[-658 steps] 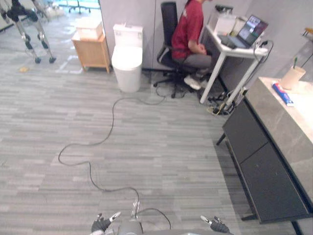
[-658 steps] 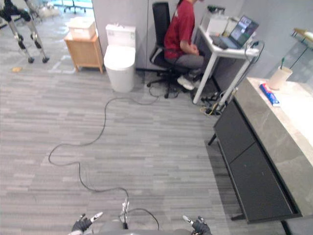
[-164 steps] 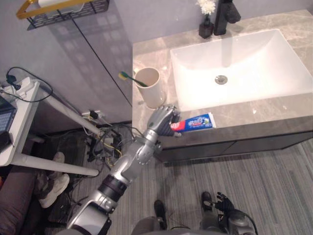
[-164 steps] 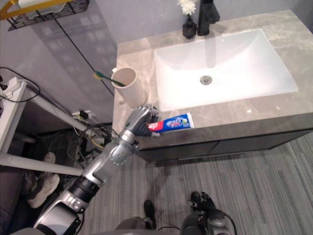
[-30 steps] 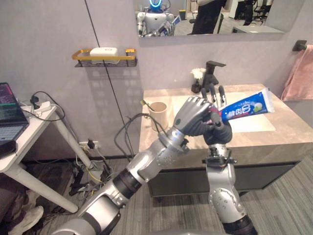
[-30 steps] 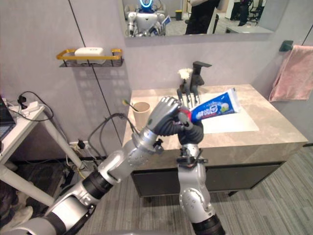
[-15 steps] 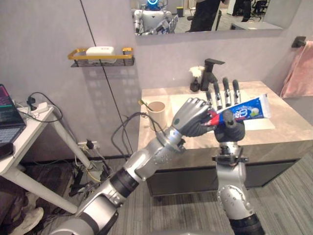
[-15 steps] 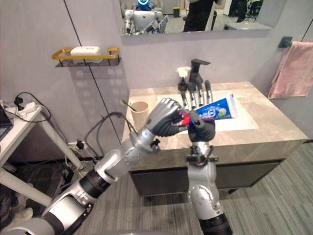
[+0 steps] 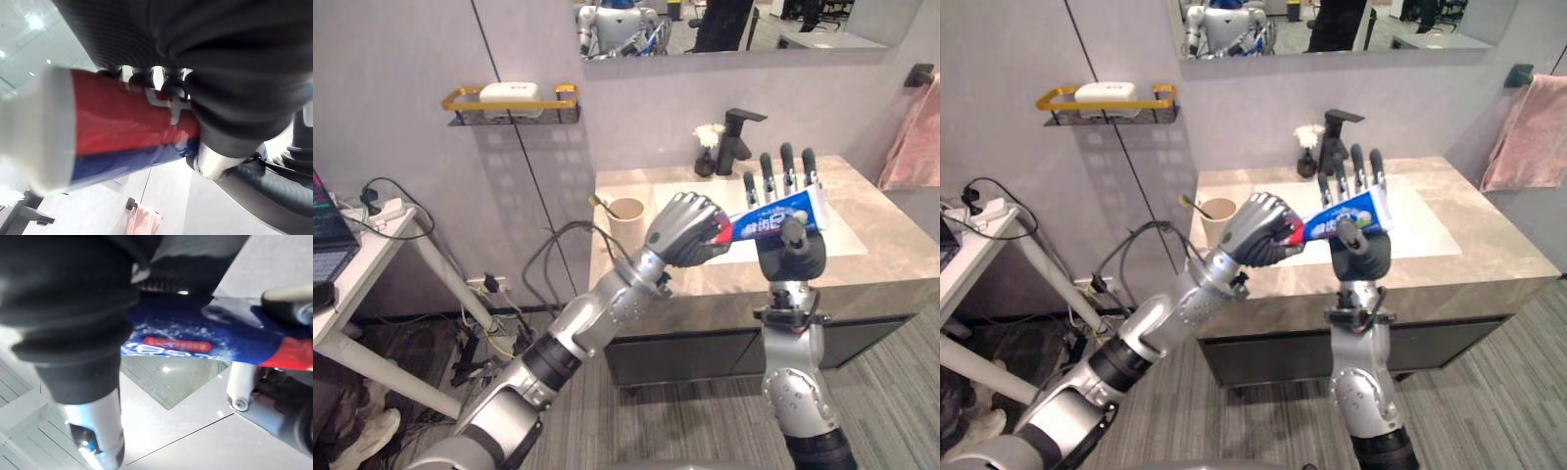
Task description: Organize washtable
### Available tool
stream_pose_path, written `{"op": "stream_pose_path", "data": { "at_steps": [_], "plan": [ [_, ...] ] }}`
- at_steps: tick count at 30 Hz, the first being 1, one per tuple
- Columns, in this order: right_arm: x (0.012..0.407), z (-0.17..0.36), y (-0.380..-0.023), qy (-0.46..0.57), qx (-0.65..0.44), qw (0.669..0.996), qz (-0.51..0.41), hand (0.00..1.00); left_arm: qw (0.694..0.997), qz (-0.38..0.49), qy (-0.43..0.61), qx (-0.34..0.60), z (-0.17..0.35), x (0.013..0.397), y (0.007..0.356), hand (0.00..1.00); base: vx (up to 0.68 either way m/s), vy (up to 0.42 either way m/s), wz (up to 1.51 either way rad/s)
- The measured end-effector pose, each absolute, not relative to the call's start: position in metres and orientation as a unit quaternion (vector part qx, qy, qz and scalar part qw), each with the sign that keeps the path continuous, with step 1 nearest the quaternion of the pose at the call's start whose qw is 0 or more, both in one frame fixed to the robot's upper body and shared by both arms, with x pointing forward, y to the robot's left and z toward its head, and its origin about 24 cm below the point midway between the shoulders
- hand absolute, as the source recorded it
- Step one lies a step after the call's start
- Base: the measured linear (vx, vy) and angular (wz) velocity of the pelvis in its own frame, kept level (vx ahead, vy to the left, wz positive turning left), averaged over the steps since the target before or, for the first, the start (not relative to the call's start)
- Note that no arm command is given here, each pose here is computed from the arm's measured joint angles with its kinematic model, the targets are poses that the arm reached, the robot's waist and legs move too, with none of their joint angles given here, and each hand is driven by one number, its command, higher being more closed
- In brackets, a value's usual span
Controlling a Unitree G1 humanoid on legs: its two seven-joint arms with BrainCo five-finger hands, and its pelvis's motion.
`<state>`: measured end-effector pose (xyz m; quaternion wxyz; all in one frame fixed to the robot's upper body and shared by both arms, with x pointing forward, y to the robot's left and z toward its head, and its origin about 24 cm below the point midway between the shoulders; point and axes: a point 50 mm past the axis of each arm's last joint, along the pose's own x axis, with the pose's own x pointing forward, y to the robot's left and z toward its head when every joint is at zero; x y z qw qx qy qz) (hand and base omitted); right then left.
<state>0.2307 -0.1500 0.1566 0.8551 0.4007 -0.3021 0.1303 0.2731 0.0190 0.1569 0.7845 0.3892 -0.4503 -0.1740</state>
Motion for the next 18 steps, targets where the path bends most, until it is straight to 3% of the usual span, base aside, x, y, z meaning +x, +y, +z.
{"op": "stream_pose_path", "data": {
  "at_steps": [18],
  "plan": [
    [0.228, 0.160, -0.144, -0.293, 0.408, 0.849, 0.166, 0.00, 0.776, -0.171, -0.463, 0.392, 0.168, 0.275, 0.019, 1.00, 0.00, 0.000, 0.02]
  ]
}}
